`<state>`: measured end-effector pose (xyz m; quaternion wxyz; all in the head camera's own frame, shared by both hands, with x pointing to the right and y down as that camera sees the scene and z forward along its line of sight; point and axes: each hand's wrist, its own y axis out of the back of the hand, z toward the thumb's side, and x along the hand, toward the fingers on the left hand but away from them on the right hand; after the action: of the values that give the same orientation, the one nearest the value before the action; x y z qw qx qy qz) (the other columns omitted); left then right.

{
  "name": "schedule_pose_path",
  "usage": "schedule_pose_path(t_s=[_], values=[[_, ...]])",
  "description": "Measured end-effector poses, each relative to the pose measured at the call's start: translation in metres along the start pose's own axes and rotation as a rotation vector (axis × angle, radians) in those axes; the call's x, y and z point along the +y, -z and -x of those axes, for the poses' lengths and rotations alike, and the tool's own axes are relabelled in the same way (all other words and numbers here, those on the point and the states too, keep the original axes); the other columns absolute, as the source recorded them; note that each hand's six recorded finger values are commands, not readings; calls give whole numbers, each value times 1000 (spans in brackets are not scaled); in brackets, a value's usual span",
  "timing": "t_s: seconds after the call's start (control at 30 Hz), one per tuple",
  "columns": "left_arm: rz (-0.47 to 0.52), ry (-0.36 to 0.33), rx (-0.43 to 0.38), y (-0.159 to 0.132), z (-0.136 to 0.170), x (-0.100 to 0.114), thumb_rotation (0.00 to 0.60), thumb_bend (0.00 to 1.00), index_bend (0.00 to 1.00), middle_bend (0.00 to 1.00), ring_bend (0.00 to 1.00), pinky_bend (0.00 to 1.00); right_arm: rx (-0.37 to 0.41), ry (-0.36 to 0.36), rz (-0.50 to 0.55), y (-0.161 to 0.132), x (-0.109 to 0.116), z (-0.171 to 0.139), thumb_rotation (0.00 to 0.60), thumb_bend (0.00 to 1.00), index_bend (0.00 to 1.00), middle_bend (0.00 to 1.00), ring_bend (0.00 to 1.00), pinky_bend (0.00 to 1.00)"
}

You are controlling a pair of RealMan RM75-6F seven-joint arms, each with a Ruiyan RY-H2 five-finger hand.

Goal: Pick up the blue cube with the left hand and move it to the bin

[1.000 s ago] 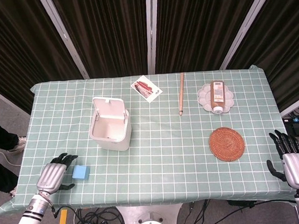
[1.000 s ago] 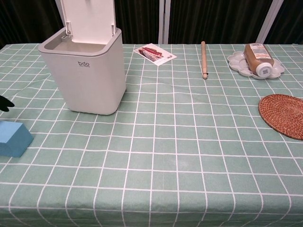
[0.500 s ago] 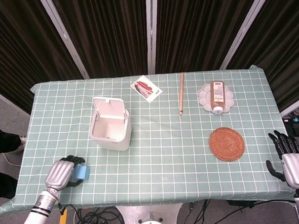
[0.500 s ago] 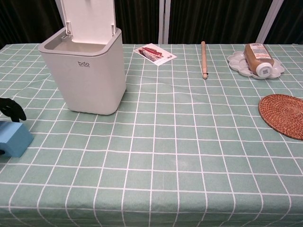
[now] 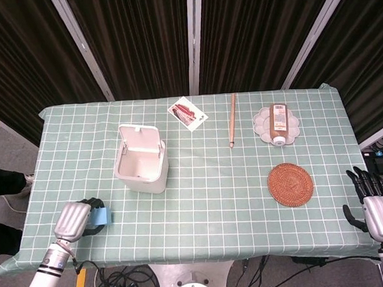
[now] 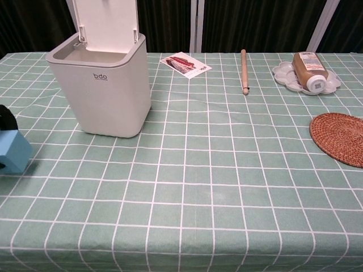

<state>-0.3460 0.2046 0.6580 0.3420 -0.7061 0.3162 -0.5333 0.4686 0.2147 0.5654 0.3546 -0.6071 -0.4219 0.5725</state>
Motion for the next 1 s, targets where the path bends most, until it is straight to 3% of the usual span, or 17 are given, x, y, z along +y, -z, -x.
schedule_pose_path(t_s=[0.2,0.33,0.47,0.63,0.8,1.0], values=[[17,-181,12,1,-5,65,600,285,572,605,514,657,1,-5,0,-1,-1,1,600,338,0,0,0,0],[49,-310,-55,-16,-18,114,600,285,571,604,514,657,7,-3,0,-4,-1,2,600,338,0,0,0,0],[42,-370,-138,-43,-36,147,600,285,569,603,514,656,4,0,-1,-4,-1,2,600,338,0,0,0,0],[67,-344,-235,-81,-62,161,600,285,568,602,514,656,-5,-5,3,-1,-3,1,600,337,0,0,0,0],[106,-295,-277,-107,-84,152,600,272,536,573,492,641,-12,-7,7,3,-4,1,600,337,0,0,0,0],[81,-240,-279,-113,-105,133,600,165,312,313,260,441,-23,-6,12,9,-3,0,600,339,0,0,0,0]])
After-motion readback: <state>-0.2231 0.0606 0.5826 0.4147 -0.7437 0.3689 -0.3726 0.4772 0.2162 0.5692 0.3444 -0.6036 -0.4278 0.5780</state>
